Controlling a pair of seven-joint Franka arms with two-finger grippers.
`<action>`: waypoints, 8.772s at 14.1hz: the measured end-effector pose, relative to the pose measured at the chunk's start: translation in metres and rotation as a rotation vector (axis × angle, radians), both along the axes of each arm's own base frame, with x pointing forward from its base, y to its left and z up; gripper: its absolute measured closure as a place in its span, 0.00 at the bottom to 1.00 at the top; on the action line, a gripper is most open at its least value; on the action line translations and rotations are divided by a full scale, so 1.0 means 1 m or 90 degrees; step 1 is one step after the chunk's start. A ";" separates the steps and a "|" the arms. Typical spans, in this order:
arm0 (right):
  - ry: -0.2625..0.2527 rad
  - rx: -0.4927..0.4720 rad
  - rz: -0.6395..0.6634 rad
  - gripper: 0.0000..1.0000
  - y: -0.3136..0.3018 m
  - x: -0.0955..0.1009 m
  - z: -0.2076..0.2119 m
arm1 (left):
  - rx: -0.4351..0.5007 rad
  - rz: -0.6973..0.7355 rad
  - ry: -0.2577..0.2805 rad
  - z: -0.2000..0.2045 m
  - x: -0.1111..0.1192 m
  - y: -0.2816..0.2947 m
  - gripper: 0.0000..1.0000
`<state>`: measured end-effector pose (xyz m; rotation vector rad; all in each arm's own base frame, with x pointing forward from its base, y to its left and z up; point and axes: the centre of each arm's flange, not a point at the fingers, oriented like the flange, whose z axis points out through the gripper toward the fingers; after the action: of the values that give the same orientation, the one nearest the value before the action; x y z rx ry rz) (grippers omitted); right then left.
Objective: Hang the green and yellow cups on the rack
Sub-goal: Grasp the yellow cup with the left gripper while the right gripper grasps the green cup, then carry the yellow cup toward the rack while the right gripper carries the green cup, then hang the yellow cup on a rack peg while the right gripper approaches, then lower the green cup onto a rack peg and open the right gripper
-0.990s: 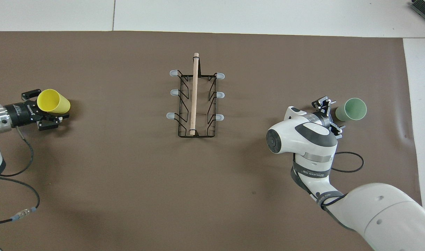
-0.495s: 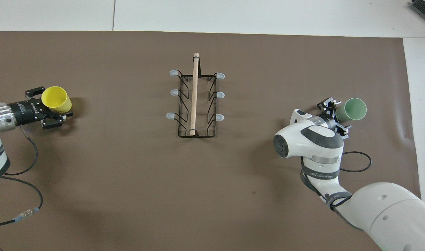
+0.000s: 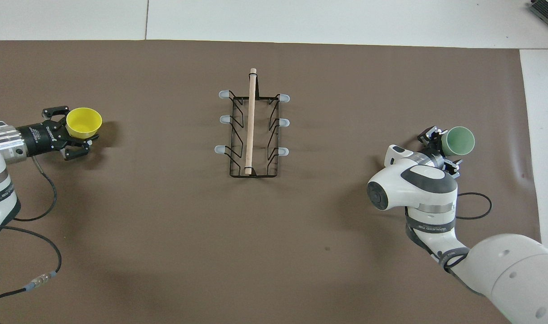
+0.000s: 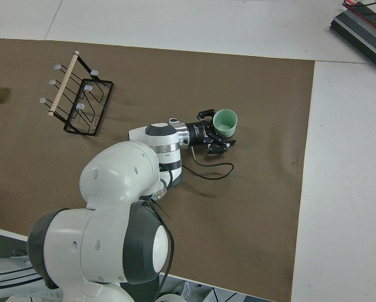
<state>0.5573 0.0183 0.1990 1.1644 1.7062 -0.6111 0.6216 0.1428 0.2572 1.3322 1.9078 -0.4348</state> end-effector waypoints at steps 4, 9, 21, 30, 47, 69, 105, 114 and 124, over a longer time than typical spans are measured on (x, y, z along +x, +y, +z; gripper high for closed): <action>0.001 0.000 0.001 0.36 -0.003 0.000 0.000 | 0.097 -0.088 -0.068 0.068 0.030 -0.020 0.37; -0.007 0.011 -0.002 0.36 0.005 0.003 0.003 | 0.234 -0.218 -0.124 0.161 0.032 -0.041 0.37; -0.047 0.391 -0.248 0.36 0.087 0.015 0.123 | 0.582 -0.644 -0.218 0.287 -0.040 -0.250 0.37; -0.112 0.847 -0.356 0.36 0.120 0.006 0.278 | 0.759 -0.716 -0.481 0.225 -0.098 -0.356 0.37; -0.069 1.446 -0.273 0.36 0.110 -0.015 0.326 | 0.745 -0.736 -0.671 0.159 -0.118 -0.406 0.37; -0.114 1.796 -0.230 0.36 0.180 -0.052 0.212 | 0.771 -1.077 -0.425 0.206 -0.078 -0.400 0.00; -0.114 1.798 -0.223 0.36 0.263 -0.062 0.063 | 0.573 -1.259 -0.363 0.358 -0.065 -0.156 0.00; -0.128 1.759 -0.256 0.00 0.257 -0.064 0.054 | 0.573 -1.253 -0.359 0.358 -0.065 -0.150 0.00; -0.152 1.669 -0.316 0.00 0.243 -0.070 0.038 | 0.573 -1.253 -0.359 0.358 -0.065 -0.150 0.00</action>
<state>0.4876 0.2614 0.2369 2.8589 1.0947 2.2734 0.5565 -0.0072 0.6150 3.1002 -0.3429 0.0479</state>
